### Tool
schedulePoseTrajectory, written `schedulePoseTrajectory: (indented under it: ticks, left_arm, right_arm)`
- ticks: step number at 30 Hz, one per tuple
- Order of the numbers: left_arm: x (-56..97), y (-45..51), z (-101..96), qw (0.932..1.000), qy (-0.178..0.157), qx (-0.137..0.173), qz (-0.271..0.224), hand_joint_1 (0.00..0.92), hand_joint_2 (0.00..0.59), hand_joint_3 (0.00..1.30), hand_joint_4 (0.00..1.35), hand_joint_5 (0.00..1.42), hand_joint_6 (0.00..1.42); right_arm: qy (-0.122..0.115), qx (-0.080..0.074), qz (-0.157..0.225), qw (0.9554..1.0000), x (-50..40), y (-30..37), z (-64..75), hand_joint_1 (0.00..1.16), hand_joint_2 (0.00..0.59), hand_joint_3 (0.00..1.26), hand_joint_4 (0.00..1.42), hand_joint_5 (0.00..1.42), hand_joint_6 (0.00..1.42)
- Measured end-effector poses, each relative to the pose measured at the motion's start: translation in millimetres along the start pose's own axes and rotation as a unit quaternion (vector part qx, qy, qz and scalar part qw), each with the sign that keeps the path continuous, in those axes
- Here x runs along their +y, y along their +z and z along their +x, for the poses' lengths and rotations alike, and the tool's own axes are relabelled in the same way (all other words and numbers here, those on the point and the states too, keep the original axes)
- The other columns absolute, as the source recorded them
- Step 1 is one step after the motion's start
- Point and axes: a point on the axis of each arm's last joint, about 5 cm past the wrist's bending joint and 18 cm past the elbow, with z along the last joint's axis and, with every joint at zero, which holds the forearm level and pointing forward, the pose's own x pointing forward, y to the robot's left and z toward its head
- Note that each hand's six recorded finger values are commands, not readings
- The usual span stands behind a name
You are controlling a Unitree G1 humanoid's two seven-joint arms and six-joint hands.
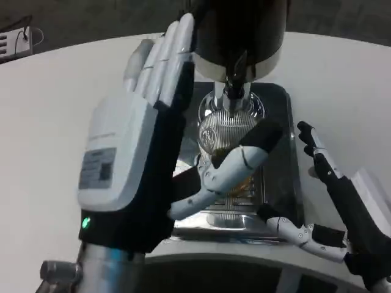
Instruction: Grasp the cup under the faucet to collect the drink, then remove the cup.
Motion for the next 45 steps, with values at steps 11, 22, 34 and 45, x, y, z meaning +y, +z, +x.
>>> schedulePoseTrajectory:
  ticks: [11,22,34,45]
  left_arm:
    - [10.8,-6.1,-49.9,0.9906,-0.062,0.105,0.061,0.0,0.18,0.0,0.0,0.0,0.0]
    - [5.0,-11.9,-82.3,0.9771,-0.147,0.13,0.081,0.0,0.18,0.0,0.0,0.0,0.0]
    - [0.2,-16.7,-96.8,0.9773,-0.152,0.121,0.084,0.0,0.18,0.0,0.0,0.0,0.0]
    - [2.3,-18.1,-99.0,0.9756,-0.152,0.131,0.09,0.0,0.18,0.0,0.0,0.0,0.0]
  right_arm:
    - [0.003,0.001,0.016,0.9999,2.6,-2.5,12.0,0.61,0.243,0.0,0.05,0.08,0.19]
    - [0.002,-0.004,0.041,0.9991,3.4,-4.2,25.5,0.64,0.219,0.0,0.06,0.1,0.2]
    - [0.017,-0.001,0.068,0.9976,16.9,-7.3,34.3,0.65,0.217,0.0,0.08,0.12,0.21]
    - [0.02,-0.01,0.076,0.9969,26.3,-8.4,45.4,0.66,0.21,0.0,0.08,0.12,0.22]
